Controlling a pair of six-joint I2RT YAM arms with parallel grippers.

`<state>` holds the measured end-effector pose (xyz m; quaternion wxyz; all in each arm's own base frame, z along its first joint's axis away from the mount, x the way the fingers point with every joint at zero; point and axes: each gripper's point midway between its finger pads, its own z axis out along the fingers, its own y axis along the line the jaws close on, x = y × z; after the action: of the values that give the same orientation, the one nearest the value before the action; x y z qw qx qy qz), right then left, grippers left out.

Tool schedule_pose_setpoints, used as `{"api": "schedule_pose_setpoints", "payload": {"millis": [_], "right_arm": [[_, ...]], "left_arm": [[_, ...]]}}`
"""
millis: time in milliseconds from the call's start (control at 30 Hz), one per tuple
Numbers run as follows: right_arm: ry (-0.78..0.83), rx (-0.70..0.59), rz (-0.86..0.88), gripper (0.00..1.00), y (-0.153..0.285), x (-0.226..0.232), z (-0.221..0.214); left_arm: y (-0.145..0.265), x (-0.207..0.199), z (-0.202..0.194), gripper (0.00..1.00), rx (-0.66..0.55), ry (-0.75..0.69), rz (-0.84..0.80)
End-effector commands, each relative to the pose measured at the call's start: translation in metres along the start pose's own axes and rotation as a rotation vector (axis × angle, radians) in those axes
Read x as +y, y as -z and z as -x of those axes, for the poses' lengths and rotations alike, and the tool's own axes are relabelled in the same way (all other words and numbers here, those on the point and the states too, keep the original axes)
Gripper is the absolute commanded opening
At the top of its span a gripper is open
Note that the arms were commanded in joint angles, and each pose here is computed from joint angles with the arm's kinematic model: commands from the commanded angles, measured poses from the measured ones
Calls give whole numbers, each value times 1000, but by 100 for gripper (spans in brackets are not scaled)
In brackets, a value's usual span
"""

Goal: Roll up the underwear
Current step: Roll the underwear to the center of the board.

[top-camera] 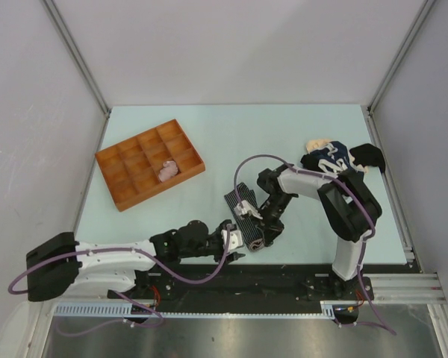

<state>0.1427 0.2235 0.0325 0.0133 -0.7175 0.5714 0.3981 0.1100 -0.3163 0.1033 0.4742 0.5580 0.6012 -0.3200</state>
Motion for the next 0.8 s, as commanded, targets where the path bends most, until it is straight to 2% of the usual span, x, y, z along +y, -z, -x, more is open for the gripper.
{"api": "schedule_pose_setpoints", "payload": {"millis": [0,167,500,767], "right_arm": [[-140,-60,34,7,11,-6,14],[-228,-82,102,6,11,-9,13],[-259,-109,98,6,15,-16,9],[-253,-114,92,7,15,-18,9]], "left_arm": [[-19,1,12,67,-27,-20,-7],[-35,8,6,68,45,-68,33],[-68,14,-9,69,143,-95,34],[-74,17,-26,62,200,-67,61]]}}
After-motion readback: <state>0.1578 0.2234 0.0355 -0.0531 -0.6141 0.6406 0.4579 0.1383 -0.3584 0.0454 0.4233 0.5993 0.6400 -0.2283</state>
